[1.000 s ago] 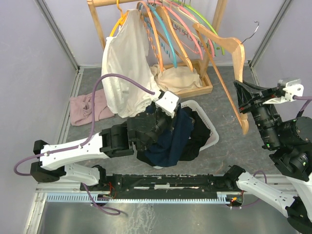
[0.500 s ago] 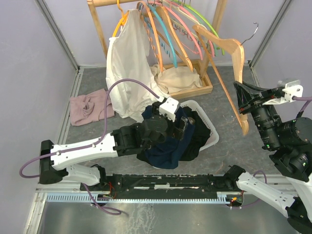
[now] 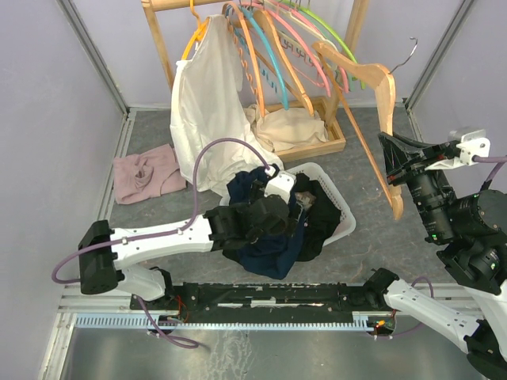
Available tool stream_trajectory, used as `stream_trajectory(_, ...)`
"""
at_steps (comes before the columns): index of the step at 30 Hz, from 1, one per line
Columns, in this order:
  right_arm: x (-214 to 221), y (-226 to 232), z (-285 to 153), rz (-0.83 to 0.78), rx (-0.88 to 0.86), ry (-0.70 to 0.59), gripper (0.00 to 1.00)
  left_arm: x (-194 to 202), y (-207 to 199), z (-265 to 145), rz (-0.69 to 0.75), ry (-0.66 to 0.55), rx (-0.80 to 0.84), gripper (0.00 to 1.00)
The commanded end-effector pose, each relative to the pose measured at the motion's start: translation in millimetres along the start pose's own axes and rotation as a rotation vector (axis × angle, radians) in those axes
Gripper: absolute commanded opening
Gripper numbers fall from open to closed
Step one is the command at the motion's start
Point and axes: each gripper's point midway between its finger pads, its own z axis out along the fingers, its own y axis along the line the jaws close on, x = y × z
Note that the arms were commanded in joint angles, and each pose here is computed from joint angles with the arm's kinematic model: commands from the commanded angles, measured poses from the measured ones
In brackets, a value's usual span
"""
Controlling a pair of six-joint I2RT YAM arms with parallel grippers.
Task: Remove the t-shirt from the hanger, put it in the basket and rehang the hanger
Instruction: Place the T-shirt in the bin.
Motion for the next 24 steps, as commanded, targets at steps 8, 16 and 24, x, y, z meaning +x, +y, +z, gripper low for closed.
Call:
stream_trajectory(8,-11,-1,-1,0.016,0.003,-0.045,0.02,34,27,10,0.029,0.131,-0.154,0.37)
stream_trajectory(16,-14,-3,-6,0.022,0.004,-0.054,0.02,-54,24,-49,-0.002,-0.05,-0.041,0.03)
stream_trajectory(24,-17,-6,-10,0.031,0.008,-0.069,0.02,-157,25,-128,-0.017,-0.303,0.099,0.03)
